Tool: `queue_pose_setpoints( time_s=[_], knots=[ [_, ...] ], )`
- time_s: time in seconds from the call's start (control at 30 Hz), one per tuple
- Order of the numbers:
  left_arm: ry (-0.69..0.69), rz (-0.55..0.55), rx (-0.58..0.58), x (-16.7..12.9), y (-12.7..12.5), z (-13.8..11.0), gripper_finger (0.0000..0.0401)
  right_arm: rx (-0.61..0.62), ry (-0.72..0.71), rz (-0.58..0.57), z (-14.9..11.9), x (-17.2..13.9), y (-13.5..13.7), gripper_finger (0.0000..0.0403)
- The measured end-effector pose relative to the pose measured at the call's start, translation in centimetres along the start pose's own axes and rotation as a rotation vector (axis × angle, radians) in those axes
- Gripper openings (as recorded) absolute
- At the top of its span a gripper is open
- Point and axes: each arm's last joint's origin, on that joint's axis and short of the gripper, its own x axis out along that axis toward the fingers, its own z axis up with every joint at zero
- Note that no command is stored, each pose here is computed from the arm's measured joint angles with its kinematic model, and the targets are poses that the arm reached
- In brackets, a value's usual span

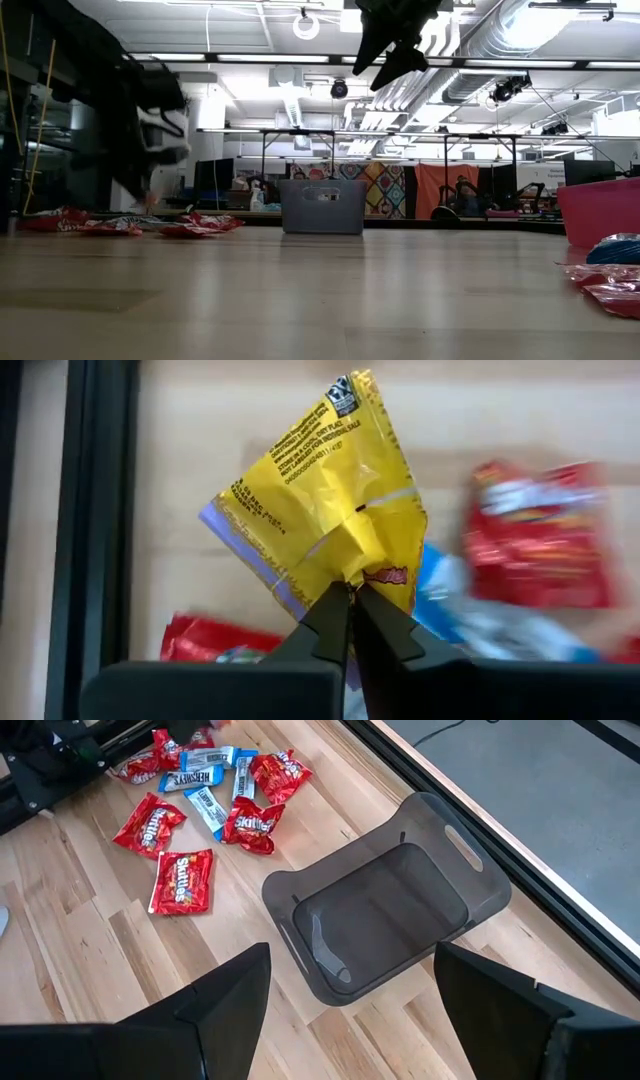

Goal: Sort candy
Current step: Put the yellow candy pack into the gray bin

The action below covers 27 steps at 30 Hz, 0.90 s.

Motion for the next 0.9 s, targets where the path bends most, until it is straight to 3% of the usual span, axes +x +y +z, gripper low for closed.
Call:
queue_pose_setpoints(
  time_s=[0.33, 0.5, 0.67, 0.9],
  knots=[
    [-0.297, -0.572, 0.058, -8.9, -0.3, -0.3, 0.0000, 0.068, -0.068, 0.044, 0.7, 0.0, 0.3, 0.0277],
    [-0.398, -0.905, 0.156, -12.5, -0.7, -1.0, 0.0000, 0.147, -0.115, 0.177, 1.5, -0.2, 0.8, 0.0277],
    [-0.407, -1.108, 0.207, -14.4, -1.1, -1.7, 0.0000, 0.215, -0.165, 0.363, 2.4, -0.6, 1.9, 0.0277],
    [-0.280, -1.397, 0.319, -16.4, -2.9, -3.5, 0.0000, 0.154, -0.112, 0.523, 1.4, -2.1, 4.4, 0.0277]
  ],
)
